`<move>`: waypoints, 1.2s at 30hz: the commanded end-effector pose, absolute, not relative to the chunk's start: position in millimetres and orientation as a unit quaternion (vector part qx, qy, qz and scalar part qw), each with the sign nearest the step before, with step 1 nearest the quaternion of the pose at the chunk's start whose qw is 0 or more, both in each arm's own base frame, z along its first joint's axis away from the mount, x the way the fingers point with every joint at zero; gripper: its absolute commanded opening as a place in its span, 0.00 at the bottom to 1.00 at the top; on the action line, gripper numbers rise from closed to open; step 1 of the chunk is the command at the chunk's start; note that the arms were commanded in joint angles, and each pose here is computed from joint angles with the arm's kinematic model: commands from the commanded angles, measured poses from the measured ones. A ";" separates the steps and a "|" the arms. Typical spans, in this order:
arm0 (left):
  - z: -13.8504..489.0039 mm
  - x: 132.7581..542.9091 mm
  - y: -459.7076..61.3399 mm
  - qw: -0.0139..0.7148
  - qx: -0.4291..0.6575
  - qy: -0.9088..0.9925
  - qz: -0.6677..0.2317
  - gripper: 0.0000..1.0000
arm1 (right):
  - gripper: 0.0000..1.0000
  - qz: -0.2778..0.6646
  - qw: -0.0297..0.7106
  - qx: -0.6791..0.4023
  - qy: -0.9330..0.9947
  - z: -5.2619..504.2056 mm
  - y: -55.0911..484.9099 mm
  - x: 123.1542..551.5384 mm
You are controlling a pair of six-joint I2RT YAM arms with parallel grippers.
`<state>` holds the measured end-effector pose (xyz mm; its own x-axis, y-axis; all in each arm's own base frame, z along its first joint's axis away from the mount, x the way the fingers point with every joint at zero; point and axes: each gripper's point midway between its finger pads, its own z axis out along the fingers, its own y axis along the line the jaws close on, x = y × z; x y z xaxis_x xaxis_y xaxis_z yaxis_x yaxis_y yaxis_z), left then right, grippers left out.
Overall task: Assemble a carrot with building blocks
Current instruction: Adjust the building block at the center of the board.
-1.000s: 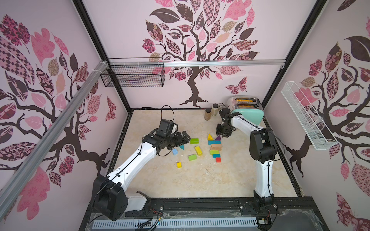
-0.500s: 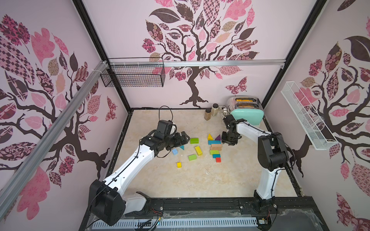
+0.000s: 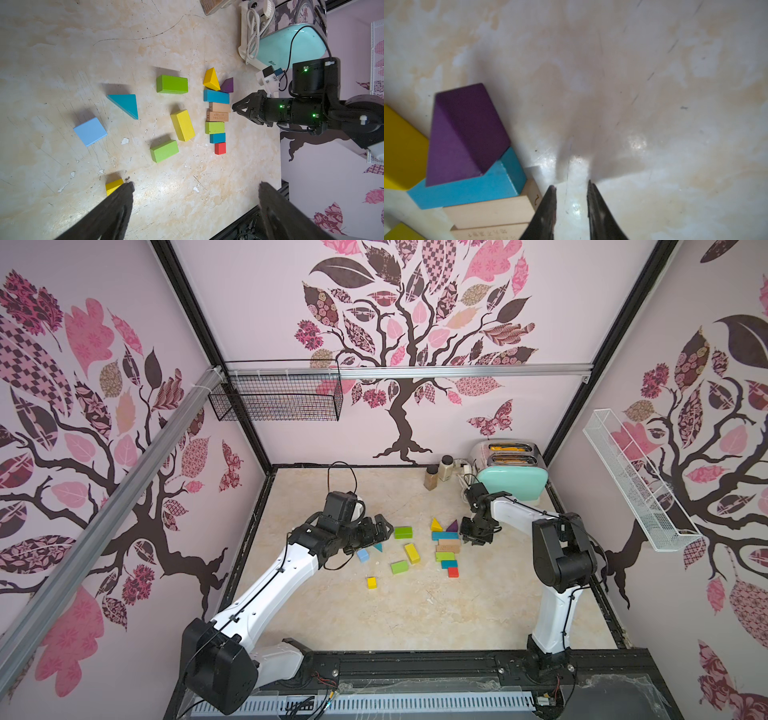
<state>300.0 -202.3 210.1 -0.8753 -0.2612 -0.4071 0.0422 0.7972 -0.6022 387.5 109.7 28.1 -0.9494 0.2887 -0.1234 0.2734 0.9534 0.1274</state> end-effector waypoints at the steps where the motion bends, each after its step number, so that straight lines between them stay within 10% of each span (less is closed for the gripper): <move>1: 211.4 299.8 -200.6 0.248 -0.060 0.914 -0.315 0.98 | 0.28 0.065 0.067 0.140 0.986 28.4 114.0 385.7; 36: 207.8 298.3 -201.3 0.244 -0.059 0.915 -0.317 0.98 | 0.30 0.062 0.088 0.126 0.986 36.2 127.0 383.9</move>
<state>298.1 -201.5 203.7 -0.8804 -0.2587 -0.3974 0.0351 0.8003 -0.5986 380.6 130.3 23.2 -0.9613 0.2502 -0.1152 0.2312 0.9603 0.1562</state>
